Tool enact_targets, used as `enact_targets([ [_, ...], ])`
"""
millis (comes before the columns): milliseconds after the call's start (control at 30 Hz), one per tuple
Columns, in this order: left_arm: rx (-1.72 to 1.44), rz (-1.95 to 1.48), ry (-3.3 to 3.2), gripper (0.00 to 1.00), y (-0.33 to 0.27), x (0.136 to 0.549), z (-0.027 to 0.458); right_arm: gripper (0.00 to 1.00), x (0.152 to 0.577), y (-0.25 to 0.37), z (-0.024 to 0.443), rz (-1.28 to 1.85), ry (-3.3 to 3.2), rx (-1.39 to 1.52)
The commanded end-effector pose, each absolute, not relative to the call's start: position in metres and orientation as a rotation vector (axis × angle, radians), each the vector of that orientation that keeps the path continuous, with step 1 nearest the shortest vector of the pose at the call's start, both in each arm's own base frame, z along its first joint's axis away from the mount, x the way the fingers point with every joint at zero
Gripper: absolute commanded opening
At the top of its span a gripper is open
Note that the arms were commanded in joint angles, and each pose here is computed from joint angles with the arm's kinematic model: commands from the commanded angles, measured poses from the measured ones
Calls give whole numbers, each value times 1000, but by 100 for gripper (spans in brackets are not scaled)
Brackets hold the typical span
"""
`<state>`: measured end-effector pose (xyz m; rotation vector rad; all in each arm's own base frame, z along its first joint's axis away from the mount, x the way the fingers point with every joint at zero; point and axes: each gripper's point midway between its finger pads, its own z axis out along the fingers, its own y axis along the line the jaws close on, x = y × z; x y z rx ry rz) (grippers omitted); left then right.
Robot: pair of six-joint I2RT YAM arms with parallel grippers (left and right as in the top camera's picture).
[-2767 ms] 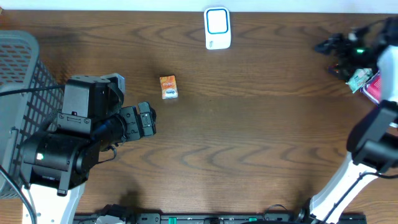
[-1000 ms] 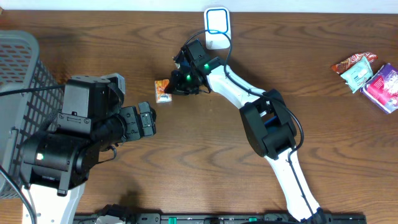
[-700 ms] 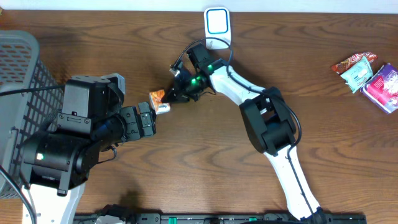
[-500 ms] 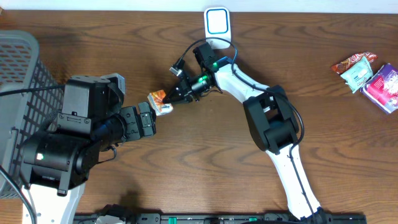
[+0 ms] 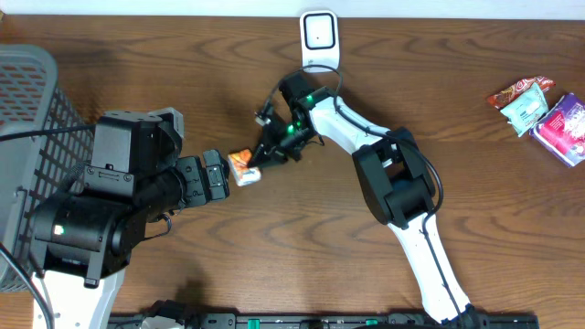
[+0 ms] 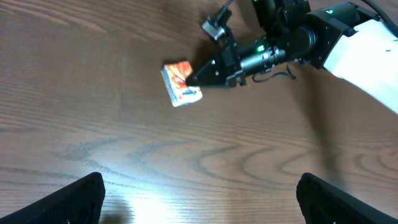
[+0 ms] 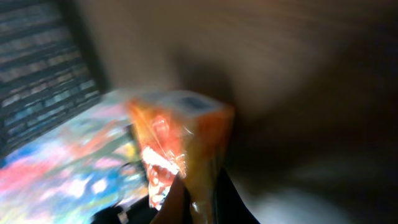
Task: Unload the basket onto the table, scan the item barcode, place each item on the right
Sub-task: 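Lift the orange box and hold it at the scanner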
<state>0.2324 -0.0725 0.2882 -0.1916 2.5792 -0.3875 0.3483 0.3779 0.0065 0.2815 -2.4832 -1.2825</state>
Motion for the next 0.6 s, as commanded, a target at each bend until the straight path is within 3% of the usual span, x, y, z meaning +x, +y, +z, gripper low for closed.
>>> enact_targets([
  [0,-181,-376,2580,98,-71,232,288,1,376,334,1,-907,-2816,219],
  [133,-181,-376,2580,98,-71,232,288,1,394,264,29,-443,-3068,148],
  [267,-181,-376,2580,98,-71,232,288,2,395,222,61,-193,-3160,111],
  [300,-181,-376,2580,98,-71,232,288,7,394,216,67,-154,-3171,108],
  [333,-181,-376,2580,98,-71,232,288,23,393,210,73,-118,-3179,108],
  [400,-181,-376,2580,98,-71,232,288,63,391,206,81,-91,-3188,110],
  [500,-181,-376,2580,98,-71,232,288,80,390,206,84,-97,-3192,119],
  [567,-181,-376,2580,98,-71,232,288,81,390,206,84,-96,-3191,120],
])
